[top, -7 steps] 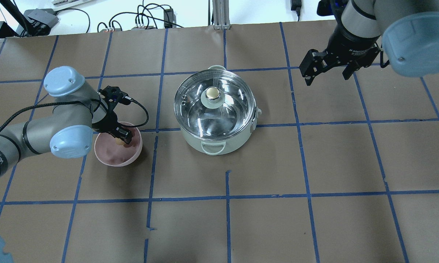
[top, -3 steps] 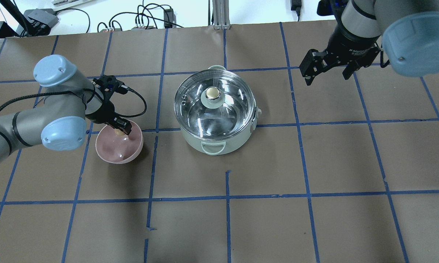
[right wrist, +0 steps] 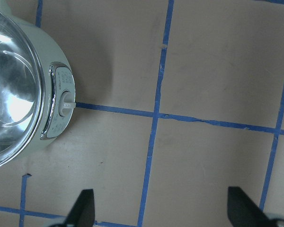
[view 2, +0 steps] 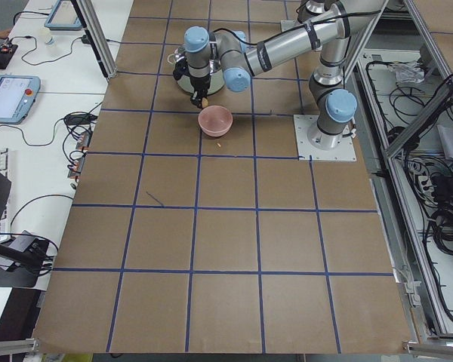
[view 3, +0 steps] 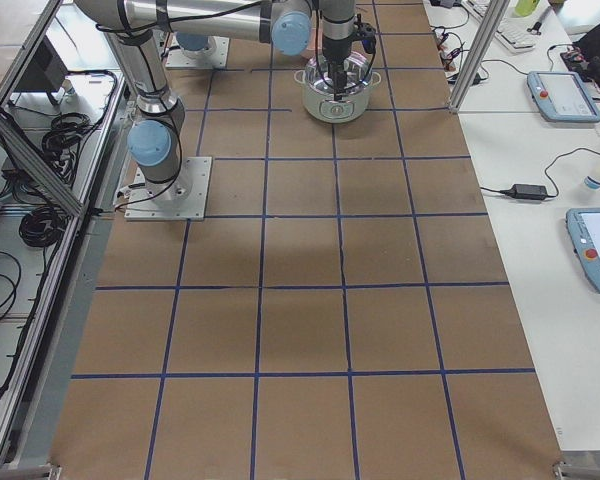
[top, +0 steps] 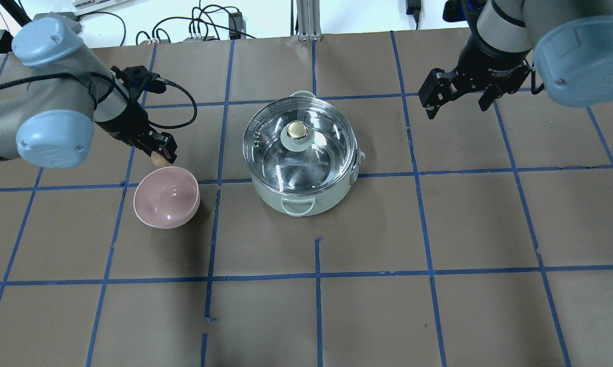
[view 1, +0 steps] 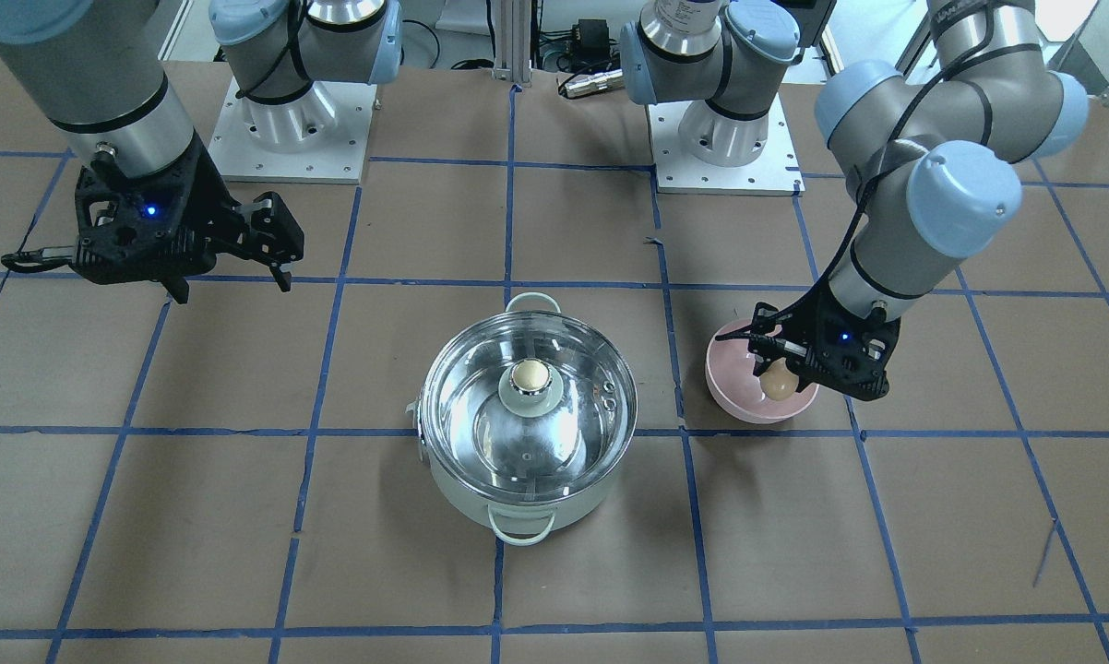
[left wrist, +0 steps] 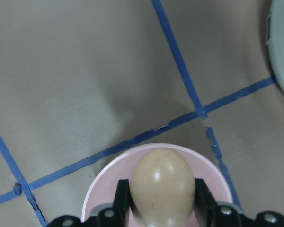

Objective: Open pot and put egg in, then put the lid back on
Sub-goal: 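Lift the egg out of the bowl with the left gripper, then hold the egg with the left gripper while the right gripper grasps the lid knob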

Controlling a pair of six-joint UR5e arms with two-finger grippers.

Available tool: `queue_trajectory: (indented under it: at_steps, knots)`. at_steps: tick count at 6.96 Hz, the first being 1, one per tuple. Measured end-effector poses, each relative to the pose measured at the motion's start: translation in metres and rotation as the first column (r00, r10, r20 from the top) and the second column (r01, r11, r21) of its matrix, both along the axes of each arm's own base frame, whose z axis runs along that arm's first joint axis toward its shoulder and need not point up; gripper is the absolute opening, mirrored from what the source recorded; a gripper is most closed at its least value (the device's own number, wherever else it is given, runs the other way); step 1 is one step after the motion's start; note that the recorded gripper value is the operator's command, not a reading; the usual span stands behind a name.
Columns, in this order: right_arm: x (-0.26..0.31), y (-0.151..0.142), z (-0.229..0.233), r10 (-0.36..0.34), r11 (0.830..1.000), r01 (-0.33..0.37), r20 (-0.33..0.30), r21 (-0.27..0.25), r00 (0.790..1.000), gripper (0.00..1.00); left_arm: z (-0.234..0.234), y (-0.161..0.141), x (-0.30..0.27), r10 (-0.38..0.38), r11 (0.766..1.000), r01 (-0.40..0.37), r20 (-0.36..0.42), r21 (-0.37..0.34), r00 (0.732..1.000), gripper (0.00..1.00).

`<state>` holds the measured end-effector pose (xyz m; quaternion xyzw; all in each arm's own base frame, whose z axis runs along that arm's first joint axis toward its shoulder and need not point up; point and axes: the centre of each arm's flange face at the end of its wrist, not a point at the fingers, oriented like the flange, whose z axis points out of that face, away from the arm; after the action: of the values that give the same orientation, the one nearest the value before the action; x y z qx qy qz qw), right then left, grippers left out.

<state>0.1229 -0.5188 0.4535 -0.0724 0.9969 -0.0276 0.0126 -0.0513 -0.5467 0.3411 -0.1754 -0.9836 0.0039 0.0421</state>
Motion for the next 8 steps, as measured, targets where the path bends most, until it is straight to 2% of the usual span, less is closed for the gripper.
queue_trajectory:
  at_steps: [2, 3, 5, 8]
  knots:
    - [0.0, 0.0, -0.001, 0.0, 1.0, 0.0, 0.0, 0.001, 1.0, 1.0, 0.066, 0.003, -0.026, 0.067, 0.998, -0.067, 0.006, 0.015, 0.998, 0.28]
    - [0.0, 0.0, -0.001, -0.001, 1.0, 0.001, 0.0, 0.001, 1.0, 1.0, 0.083, 0.006, -0.042, 0.111, 0.994, -0.111, 0.013, 0.016, 0.994, 0.28]
    - [-0.001, 0.0, -0.001, -0.001, 1.0, 0.001, 0.0, 0.001, 1.0, 1.0, 0.09, 0.009, -0.054, 0.166, 0.986, -0.167, 0.053, 0.024, 0.985, 0.28]
    - [-0.001, 0.0, -0.001, 0.001, 1.0, -0.001, 0.0, 0.001, 1.0, 1.0, 0.087, 0.012, -0.056, 0.175, 0.983, -0.178, 0.069, 0.035, 0.982, 0.28]
